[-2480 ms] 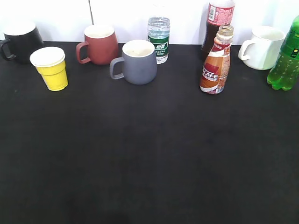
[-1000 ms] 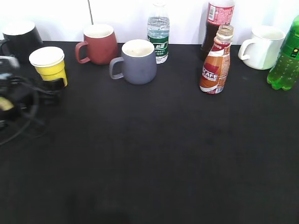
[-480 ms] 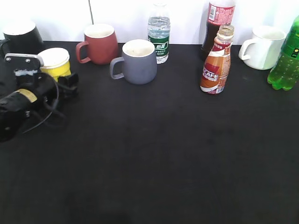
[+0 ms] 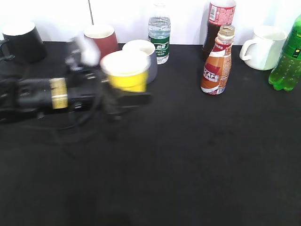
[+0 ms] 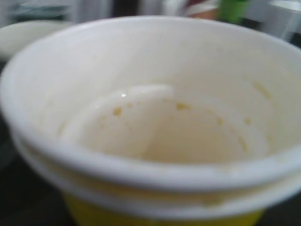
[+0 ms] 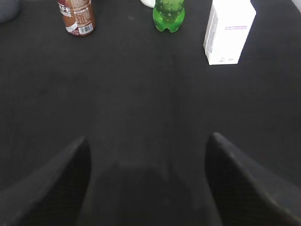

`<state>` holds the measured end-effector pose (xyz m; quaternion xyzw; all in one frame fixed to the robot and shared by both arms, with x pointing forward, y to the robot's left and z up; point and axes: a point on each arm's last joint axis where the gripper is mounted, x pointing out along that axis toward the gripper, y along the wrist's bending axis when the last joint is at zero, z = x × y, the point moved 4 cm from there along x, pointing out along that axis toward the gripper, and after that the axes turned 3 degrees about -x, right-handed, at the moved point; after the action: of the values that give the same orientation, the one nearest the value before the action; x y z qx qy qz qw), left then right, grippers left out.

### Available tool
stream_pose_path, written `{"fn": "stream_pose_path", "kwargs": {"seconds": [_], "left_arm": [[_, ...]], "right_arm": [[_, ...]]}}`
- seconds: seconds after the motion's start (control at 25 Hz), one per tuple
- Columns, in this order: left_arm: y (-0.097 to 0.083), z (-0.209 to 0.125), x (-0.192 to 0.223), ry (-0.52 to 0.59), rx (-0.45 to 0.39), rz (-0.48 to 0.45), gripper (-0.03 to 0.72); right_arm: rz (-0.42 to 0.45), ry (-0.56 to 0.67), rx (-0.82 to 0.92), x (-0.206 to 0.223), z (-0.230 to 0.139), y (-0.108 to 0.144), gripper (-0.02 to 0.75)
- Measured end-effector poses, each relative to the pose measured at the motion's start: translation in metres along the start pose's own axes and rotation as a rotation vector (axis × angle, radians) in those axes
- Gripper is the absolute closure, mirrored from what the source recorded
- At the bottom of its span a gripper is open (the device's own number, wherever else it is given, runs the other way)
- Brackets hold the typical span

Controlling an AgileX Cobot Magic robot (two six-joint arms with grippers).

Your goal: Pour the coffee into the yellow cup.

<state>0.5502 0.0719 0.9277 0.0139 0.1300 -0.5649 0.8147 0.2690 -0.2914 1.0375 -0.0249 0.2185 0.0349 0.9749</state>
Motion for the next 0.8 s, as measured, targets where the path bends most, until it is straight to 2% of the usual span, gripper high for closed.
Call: {"fn": "stream_pose_path", "kwargs": {"seconds": [0.08,0.52,0.72,0.8], "left_arm": [[-0.009,0.005,0.008,-0.002,0.021,-0.038,0.240],[-0.009,0.005,0.009,0.001,0.021,-0.035,0.243],[-0.009,0.005,0.009,0.001,0.020,-0.035,0.243],[-0.009,0.005,0.009,0.003,0.020,-0.033,0.243]], "right_arm": [[0.000,0.000,0.000,0.000,0.000,0.000,0.149],[0.005,0.021,-0.016,0.006,0.008,0.000,0.149],[0.020,-0.088,0.037,0.081,0.075,-0.006,0.149],[-0.037,-0.207,0.035,0.120,0.082,-0.015,0.149]]}}
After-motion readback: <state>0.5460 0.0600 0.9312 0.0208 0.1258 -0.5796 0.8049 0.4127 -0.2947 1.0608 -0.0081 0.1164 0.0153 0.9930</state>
